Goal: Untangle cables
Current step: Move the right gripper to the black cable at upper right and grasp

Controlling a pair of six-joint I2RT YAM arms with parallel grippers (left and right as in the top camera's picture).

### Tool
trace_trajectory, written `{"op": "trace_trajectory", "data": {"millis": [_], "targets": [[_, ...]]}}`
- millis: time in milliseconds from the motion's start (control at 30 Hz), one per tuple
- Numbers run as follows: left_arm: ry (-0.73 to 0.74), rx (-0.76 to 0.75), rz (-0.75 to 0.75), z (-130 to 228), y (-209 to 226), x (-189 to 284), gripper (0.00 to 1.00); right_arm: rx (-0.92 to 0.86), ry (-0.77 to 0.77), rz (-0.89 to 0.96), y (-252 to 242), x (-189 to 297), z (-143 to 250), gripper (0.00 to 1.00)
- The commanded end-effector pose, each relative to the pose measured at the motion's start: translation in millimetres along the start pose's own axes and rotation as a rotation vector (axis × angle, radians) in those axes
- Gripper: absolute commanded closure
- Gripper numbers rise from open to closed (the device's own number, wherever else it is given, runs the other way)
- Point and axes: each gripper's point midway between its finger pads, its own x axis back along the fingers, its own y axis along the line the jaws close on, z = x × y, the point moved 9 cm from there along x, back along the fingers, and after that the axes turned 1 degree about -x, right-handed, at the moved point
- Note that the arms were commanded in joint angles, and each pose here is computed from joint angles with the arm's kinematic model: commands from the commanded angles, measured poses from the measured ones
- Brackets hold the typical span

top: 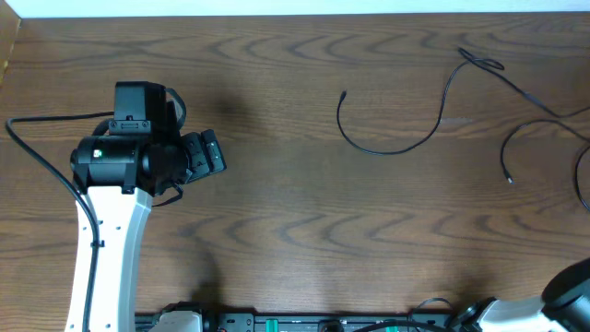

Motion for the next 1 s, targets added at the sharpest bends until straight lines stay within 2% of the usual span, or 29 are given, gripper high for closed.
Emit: {"op": "trace_trajectory", "data": {"millis": [0, 133, 167, 200, 233, 267, 300, 433, 567, 600, 667, 967], "targets": [[-0.016, -0.019, 0.0, -1.5, -0.9, 5.7, 0.08, -0.113, 0.085, 0.027, -20.6, -29.0, 20.2, 0.99], [-0.017, -0.019, 0.0, -1.6, -0.9, 5.7, 0.08, -0.259, 0.191, 0.064, -38.3, -53.2, 48.6, 0.98], [-0.017, -0.019, 0.0, -1.6, -0.9, 5.6, 0.08, -0.269, 0.21, 0.06, -39.5, -56.9, 53.5, 0.91], [-0.017, -0.019, 0.0, -1.6, -0.9, 5.7, 0.08, -0.274, 0.225, 0.05, -40.1, -60.4, 57.5, 0.76], [-0.018, -0.019, 0.0, -1.7, -0.9, 5.7, 0.08, -0.279, 0.242, 0.038, -40.3, -64.1, 61.8, 0.47], [-0.017, -0.019, 0.0, -1.6, -0.9, 5.6, 0.08, -0.281, 0.248, 0.026, -39.6, -65.4, 63.2, 0.09], [-0.018, -0.019, 0.0, -1.7, -0.9, 5.6, 0.08, -0.283, 0.254, 0.015, -38.7, -66.8, 64.6, 0.01], [-0.018, -0.019, 0.0, -1.7, -0.9, 5.6, 0.08, -0.293, 0.262, -0.102, -27.0, -66.4, 63.5, 0.01], [-0.018, -0.019, 0.0, -1.7, -0.9, 5.6, 0.08, -0.277, 0.301, -0.337, 7.5, -64.5, 64.9, 0.01], [-0.018, -0.019, 0.0, -1.8, -1.0, 5.6, 0.08, -0.204, 0.325, -0.455, 30.5, -62.2, 68.7, 0.01], [-0.02, -0.019, 0.002, -2.1, -1.1, 5.7, 0.08, -0.033, 0.378, -0.536, 69.2, -60.2, 82.5, 0.01], [-0.016, -0.019, 0.004, -1.4, -1.3, 5.7, 0.08, 0.558, 0.404, -0.544, 169.8, -52.2, 119.2, 0.01]]}}
